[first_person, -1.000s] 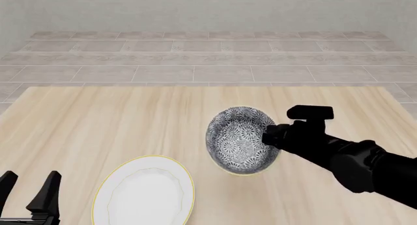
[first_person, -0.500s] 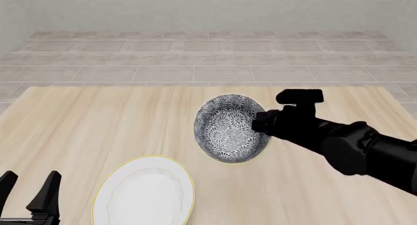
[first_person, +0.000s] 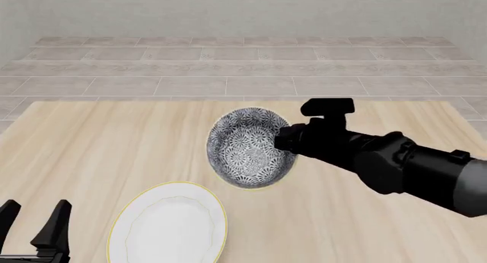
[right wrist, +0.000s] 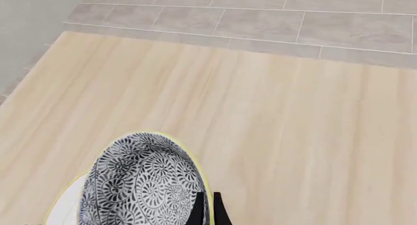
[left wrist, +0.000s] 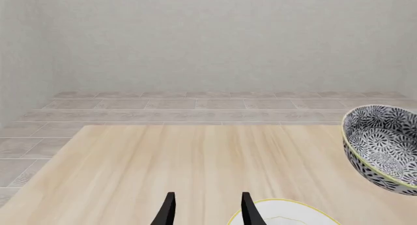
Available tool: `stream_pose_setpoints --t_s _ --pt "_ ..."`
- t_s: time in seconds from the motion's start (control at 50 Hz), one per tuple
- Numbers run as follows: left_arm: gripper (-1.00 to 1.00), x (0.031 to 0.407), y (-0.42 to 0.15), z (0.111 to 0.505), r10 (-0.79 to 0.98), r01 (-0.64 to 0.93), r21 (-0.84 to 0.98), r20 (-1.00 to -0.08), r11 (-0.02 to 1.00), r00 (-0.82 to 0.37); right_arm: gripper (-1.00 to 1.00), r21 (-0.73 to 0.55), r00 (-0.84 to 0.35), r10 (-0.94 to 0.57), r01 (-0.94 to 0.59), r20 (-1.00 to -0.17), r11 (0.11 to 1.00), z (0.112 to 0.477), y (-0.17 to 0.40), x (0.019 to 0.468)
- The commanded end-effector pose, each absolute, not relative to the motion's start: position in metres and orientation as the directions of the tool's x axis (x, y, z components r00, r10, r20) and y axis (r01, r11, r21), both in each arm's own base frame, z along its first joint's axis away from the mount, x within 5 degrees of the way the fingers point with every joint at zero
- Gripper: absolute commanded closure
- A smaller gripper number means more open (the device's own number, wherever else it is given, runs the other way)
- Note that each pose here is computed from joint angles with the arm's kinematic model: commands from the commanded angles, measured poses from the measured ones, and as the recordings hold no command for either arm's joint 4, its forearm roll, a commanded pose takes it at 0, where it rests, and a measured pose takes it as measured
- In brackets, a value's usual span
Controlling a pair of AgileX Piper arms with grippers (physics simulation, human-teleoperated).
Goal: Put the bowl on the plate.
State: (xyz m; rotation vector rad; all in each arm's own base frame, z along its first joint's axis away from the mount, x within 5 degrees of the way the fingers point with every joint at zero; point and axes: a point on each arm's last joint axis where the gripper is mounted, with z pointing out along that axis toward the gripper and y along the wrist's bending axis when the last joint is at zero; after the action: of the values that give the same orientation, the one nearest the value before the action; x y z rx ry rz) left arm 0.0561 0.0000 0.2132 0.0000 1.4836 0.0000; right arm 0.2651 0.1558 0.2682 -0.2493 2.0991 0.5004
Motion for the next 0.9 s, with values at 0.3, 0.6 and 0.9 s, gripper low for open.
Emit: stream_pose_setpoints --t_s 0.3,0.6,0.9 --pt "-1.00 0.056 0.000 0.213 0.000 0.000 0.000 -0.996 1.000 0.087 1.00 0.296 -0.555 0.036 -0.388 -0.831 0.873 0.274 0.177 0.268" --pt "-1.00 0.056 0.000 0.213 0.000 0.000 0.000 -0.996 1.000 0.087 1.00 0.293 -0.558 0.023 -0.401 -0.830 0.868 0.271 0.184 0.270" --pt "-1.00 0.056 0.000 0.213 0.000 0.000 0.000 -0.996 1.000 0.087 1.00 0.290 -0.564 0.000 -0.423 -0.825 0.859 0.268 0.194 0.269"
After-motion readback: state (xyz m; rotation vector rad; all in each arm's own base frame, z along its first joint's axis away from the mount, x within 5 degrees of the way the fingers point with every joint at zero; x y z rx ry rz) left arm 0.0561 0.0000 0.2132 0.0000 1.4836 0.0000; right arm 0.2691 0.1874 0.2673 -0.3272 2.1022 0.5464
